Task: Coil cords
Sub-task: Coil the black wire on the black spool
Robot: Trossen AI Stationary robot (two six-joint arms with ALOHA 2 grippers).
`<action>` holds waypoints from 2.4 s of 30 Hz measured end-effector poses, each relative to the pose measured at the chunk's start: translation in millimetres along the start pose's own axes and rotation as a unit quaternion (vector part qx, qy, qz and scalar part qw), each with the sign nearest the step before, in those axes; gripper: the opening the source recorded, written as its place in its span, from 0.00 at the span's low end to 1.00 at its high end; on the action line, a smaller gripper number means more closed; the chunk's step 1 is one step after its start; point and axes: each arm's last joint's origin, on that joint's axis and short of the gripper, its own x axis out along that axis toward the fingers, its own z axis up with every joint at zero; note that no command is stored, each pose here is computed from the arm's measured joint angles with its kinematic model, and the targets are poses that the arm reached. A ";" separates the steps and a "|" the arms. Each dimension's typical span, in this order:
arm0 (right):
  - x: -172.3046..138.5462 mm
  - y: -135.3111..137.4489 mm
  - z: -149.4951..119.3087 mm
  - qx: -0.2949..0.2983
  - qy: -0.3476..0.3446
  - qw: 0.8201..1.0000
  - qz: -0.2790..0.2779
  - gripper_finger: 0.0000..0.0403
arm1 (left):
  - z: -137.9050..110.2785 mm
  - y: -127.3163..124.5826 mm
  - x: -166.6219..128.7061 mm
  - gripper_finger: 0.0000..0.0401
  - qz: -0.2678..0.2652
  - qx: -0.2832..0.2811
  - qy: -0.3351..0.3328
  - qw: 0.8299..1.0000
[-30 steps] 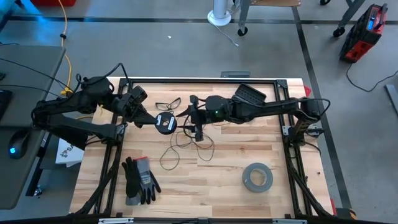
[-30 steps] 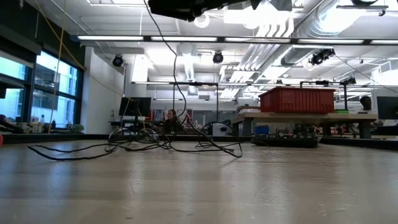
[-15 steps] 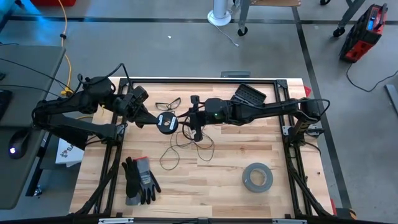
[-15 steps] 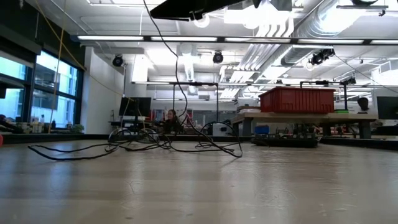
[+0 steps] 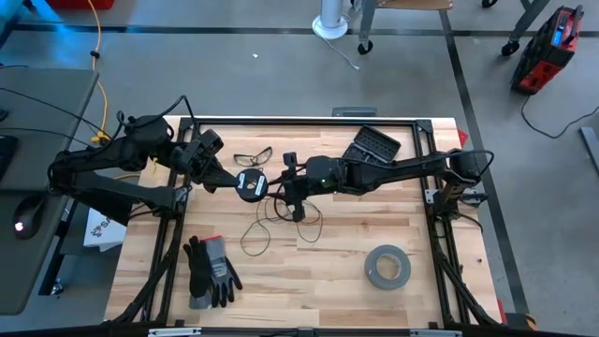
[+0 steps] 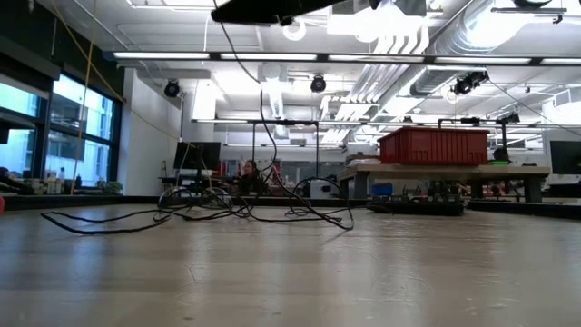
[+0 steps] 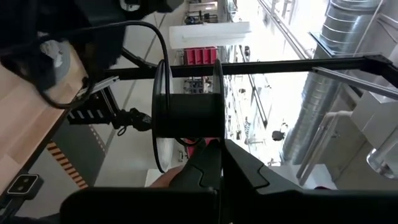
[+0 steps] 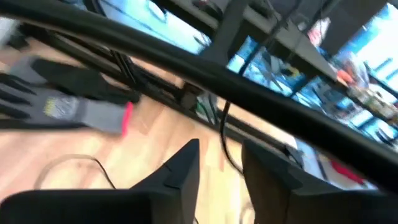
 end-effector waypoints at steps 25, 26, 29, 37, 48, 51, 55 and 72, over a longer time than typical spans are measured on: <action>1.9 0.9 -3.5 0.011 0.031 0.999 -0.037 0.02 | -0.1 0.1 0.0 0.00 0.000 -0.003 0.002 1.000; 1.6 0.9 -3.3 0.011 0.036 0.998 -0.045 0.01 | -0.1 0.1 0.0 0.00 0.000 -0.003 0.002 1.000; -6.0 -2.1 3.0 0.014 0.039 0.997 -0.060 0.01 | -0.2 1.5 0.0 0.00 0.007 -0.001 0.002 1.000; -41.4 -27.4 37.2 0.037 0.048 0.996 -0.064 0.00 | -2.6 22.0 -2.5 0.00 0.108 -0.005 0.013 0.994; -73.1 -33.2 43.7 0.043 0.098 0.993 -0.048 0.00 | 14.2 17.8 -8.4 0.00 0.092 0.025 -0.067 0.993; -80.5 -34.6 45.4 0.062 0.102 0.992 -0.048 0.00 | 20.1 16.0 -12.4 0.00 0.090 0.046 -0.108 0.989; -89.4 -37.4 49.7 0.086 0.093 0.991 -0.052 0.00 | 28.6 14.9 -19.0 0.00 0.098 0.083 -0.168 0.977; -84.6 -37.4 66.8 0.138 -0.027 0.990 0.010 0.00 | 71.7 -9.0 -3.7 0.00 -0.042 0.179 -0.306 0.934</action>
